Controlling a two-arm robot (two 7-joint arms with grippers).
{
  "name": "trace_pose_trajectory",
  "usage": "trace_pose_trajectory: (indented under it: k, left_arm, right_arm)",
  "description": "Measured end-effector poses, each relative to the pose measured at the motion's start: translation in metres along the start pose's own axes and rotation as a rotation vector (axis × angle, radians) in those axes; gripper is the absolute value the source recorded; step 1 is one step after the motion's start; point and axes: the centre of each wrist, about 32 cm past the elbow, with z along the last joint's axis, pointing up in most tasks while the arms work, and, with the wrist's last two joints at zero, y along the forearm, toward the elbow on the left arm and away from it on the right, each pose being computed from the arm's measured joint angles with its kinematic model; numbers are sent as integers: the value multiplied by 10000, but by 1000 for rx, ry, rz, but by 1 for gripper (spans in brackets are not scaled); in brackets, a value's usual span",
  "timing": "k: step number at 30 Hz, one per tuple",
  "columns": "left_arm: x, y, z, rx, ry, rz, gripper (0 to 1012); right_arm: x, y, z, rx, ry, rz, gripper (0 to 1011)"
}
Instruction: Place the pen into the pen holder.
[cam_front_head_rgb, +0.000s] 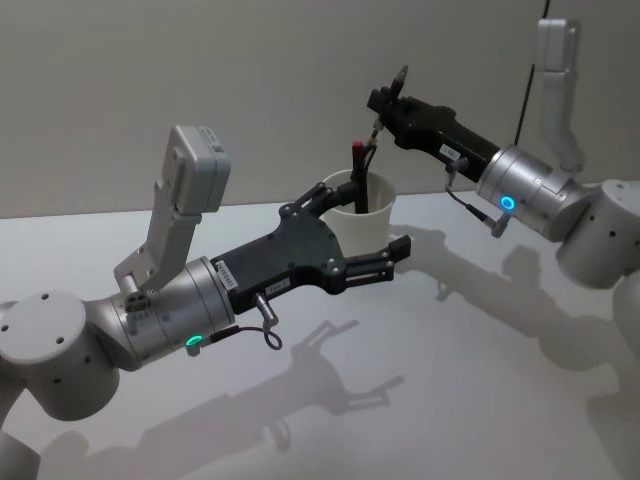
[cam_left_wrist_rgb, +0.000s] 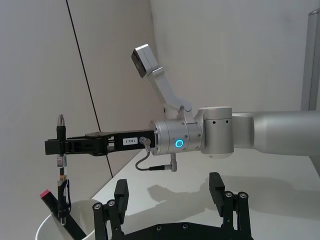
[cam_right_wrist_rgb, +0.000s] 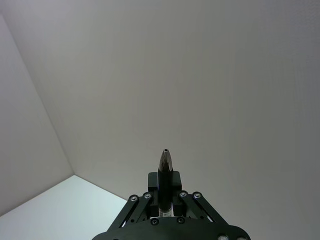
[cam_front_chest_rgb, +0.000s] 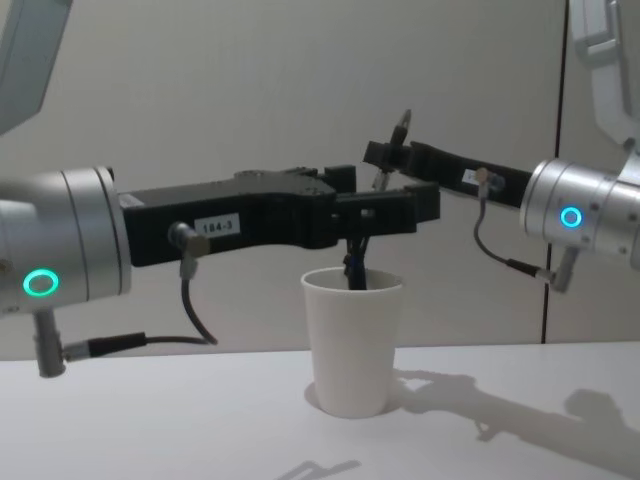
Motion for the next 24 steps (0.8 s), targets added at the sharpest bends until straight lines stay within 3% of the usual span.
trace_pose_trajectory:
  k: [15, 24]
  left_arm:
    - [0, 0, 0, 0, 0, 0, 1001]
    - [0, 0, 0, 0, 0, 0, 1001]
  right_arm:
    - [-22, 13, 17, -50, -48, 27, 132]
    - [-30, -1, 25, -88, -128, 30, 132]
